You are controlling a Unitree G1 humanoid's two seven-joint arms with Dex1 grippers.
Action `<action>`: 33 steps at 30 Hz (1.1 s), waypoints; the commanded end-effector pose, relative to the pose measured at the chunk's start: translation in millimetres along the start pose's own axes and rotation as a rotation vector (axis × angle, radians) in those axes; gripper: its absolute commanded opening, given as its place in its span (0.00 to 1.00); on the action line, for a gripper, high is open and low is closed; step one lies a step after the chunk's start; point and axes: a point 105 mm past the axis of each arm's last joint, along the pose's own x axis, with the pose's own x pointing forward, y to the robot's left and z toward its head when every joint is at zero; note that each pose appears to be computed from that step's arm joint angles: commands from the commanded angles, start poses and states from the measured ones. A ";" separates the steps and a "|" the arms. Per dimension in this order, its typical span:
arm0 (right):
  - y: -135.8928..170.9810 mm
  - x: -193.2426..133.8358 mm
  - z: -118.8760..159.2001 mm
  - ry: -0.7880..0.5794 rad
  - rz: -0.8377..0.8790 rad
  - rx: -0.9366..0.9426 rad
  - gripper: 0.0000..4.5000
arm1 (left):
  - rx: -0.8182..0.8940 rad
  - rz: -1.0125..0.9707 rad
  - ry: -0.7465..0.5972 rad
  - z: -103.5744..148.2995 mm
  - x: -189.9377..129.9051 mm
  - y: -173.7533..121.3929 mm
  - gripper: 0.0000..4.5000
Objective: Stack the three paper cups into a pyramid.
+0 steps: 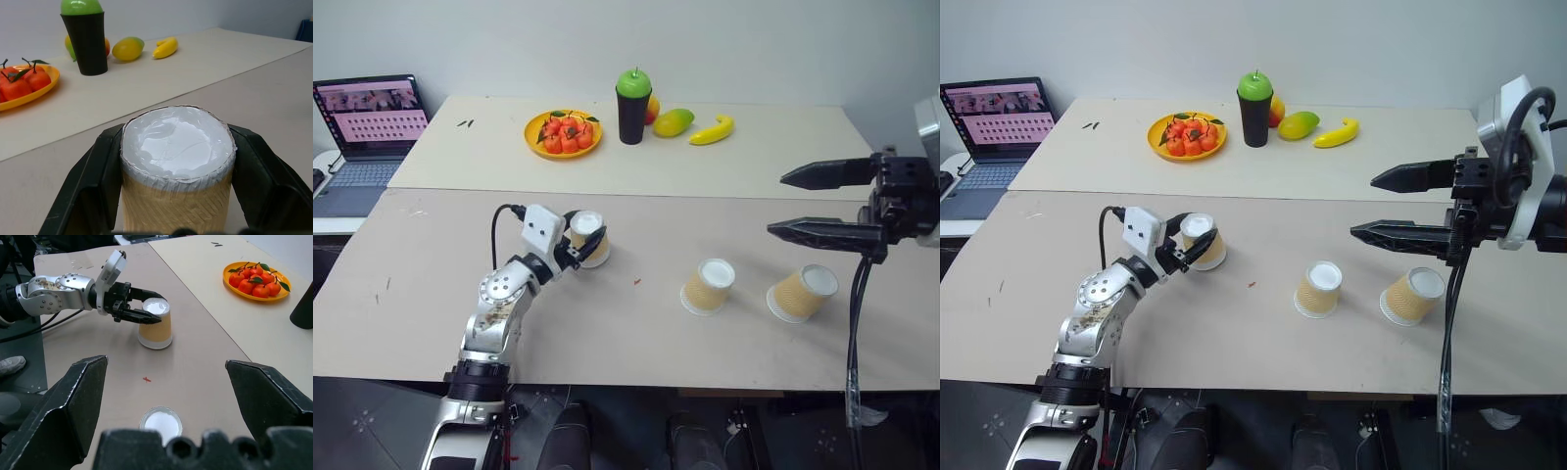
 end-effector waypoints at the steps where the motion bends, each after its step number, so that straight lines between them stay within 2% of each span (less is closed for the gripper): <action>1: 2.7 -6.0 11.7 -0.024 -0.015 -0.054 1.00 | 0.049 -0.185 -0.054 30.5 6.4 -23.7 0.58; 8: 4.8 -7.1 10.7 -0.023 -0.023 -0.050 1.00 | 0.082 -0.432 0.011 28.9 -4.6 -52.6 0.58; 19: 9.8 -10.9 9.3 -0.024 -0.054 -0.042 1.00 | 0.087 -0.545 0.023 17.8 4.8 -75.4 0.58; 33: 14.2 -17.8 8.6 -0.004 -0.098 -0.031 1.00 | 0.043 -0.638 -0.007 20.8 15.8 -97.3 0.58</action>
